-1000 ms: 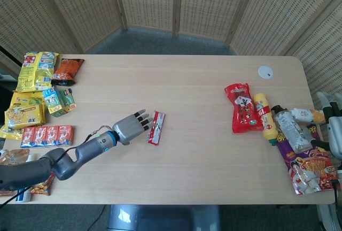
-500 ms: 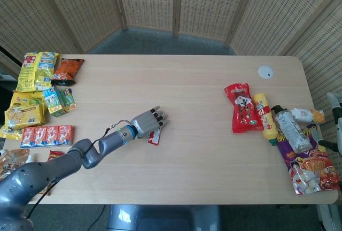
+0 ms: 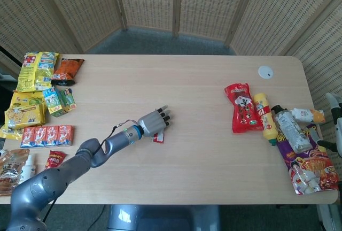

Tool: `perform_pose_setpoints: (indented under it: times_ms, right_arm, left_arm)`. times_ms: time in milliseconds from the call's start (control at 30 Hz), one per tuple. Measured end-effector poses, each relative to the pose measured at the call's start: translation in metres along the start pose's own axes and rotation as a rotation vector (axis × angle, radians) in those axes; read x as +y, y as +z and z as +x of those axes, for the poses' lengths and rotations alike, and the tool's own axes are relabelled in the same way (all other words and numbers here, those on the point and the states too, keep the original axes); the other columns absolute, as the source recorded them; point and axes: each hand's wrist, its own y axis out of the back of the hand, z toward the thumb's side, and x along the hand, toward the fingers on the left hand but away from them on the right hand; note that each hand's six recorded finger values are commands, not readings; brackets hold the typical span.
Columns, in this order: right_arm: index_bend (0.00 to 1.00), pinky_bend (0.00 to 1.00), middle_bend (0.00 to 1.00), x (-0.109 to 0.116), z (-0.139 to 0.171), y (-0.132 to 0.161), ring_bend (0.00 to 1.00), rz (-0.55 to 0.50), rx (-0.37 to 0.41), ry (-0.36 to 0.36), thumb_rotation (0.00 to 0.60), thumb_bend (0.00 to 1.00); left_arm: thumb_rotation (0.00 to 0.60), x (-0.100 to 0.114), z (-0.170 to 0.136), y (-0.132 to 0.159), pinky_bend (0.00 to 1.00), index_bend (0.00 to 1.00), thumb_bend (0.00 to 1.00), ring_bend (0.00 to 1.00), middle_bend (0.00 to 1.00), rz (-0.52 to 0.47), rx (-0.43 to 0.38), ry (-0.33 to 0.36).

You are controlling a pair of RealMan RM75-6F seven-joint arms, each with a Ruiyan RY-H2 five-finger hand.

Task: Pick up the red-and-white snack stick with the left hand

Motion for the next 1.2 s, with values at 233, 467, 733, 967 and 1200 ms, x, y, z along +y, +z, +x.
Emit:
perform_pose_setpoints:
  times_ms: [233,467,733,967,1200]
  right_arm:
    - [0.00,0.00,0.00,0.000,0.000,0.001,0.00,-0.005,0.000,0.002,0.517,0.30]
    - [0.00,0.00,0.00,0.000,0.000,0.002,0.00,-0.007,0.003,0.002,0.515,0.29]
    - [0.00,0.00,0.00,-0.004,-0.003,0.008,0.00,-0.016,0.017,0.006,0.516,0.28]
    - [0.00,0.00,0.00,-0.005,-0.004,0.014,0.00,-0.019,0.034,0.008,0.513,0.28]
    - [0.00,0.00,0.00,-0.009,-0.005,0.021,0.00,-0.029,0.056,0.017,0.514,0.28]
  left_arm:
    - [0.600,-0.003,-0.004,-0.005,0.30,0.62,0.43,0.58,0.50,-0.021,0.010,0.010]
    - [0.600,0.005,-0.011,-0.015,0.52,0.74,0.45,0.76,0.63,-0.066,0.029,0.061]
    - [0.600,0.014,-0.028,-0.027,0.60,0.79,0.44,0.83,0.72,-0.120,0.051,0.106]
    - [0.600,0.033,-0.047,-0.033,0.60,0.78,0.43,0.83,0.71,-0.177,0.065,0.183]
    - [0.600,0.070,-0.083,-0.048,0.60,0.78,0.43,0.83,0.71,-0.224,0.098,0.289]
